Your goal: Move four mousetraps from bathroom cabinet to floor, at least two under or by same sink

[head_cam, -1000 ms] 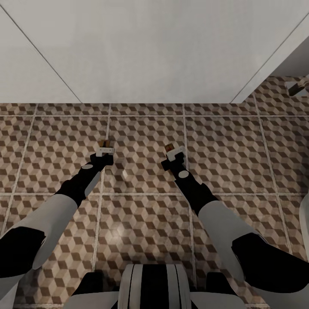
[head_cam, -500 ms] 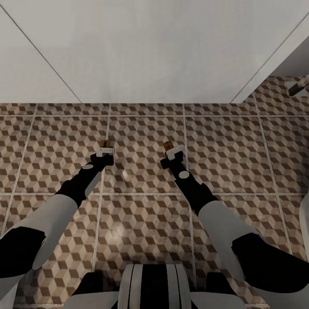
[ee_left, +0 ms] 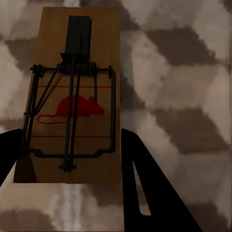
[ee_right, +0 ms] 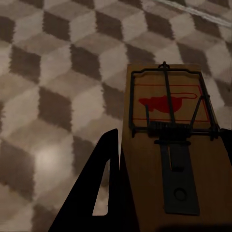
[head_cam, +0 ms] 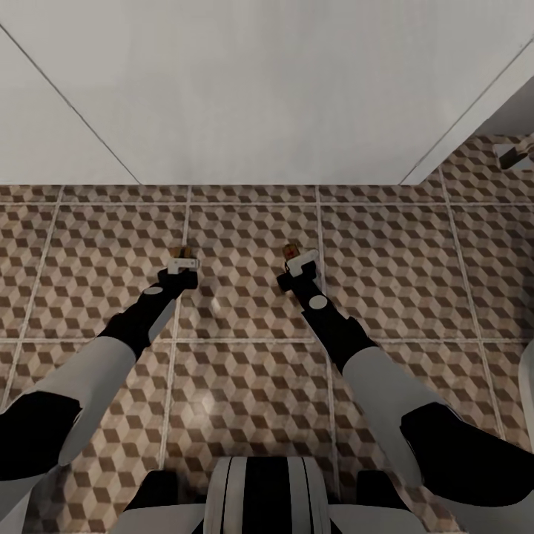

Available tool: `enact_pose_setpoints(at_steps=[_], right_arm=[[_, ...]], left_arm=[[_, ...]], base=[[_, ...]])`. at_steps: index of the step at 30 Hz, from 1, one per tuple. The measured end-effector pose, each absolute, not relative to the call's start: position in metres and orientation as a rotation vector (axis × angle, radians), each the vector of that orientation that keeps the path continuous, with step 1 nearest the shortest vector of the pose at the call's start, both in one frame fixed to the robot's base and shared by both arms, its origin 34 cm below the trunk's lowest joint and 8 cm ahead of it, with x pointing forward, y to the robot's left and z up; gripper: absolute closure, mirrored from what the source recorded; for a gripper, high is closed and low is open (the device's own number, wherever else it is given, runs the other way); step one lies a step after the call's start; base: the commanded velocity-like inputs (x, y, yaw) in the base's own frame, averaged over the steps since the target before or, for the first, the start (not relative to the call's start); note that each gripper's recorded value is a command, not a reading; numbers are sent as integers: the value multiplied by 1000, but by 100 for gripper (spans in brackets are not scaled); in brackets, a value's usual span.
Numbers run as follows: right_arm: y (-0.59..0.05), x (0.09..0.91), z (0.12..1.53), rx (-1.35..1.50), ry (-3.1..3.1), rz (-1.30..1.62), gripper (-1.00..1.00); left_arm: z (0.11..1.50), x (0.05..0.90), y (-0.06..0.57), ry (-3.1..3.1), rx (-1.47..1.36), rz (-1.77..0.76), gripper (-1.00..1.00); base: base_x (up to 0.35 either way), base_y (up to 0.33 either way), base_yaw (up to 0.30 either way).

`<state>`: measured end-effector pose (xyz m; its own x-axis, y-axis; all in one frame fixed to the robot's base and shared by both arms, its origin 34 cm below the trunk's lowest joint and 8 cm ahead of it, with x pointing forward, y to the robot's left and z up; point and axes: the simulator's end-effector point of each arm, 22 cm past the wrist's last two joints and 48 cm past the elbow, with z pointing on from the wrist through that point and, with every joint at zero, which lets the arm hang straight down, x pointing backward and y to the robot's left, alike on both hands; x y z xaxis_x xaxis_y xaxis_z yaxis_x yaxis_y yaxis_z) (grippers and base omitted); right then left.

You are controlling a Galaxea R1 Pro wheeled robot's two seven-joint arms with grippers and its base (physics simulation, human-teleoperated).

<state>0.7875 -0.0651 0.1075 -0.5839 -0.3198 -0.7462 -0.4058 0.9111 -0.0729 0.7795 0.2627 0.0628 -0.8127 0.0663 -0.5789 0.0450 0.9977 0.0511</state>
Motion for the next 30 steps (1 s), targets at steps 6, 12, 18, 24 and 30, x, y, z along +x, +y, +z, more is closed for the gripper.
enact_pose_setpoints(at_steps=[6,12,18,24,30], right_arm=[[-65,787,107,-515,2240,133,100],[-65,787,107,-515,2240,133,100],[-65,787,107,-515,2241,133,100],[-65,787,107,-515,2241,133,100],[-65,787,107,-514,2241,133,100]], left_arm=[[60,777,260,2528,77,43,100],[60,776,260,2530,76,43,100],[60,776,260,2531,75,43,100],[59,774,261,2534,75,44,100],[58,774,261,2535,74,45,100]], base=[[169,0,0],[179,0,0],[84,0,0],[82,0,0],[79,0,0]])
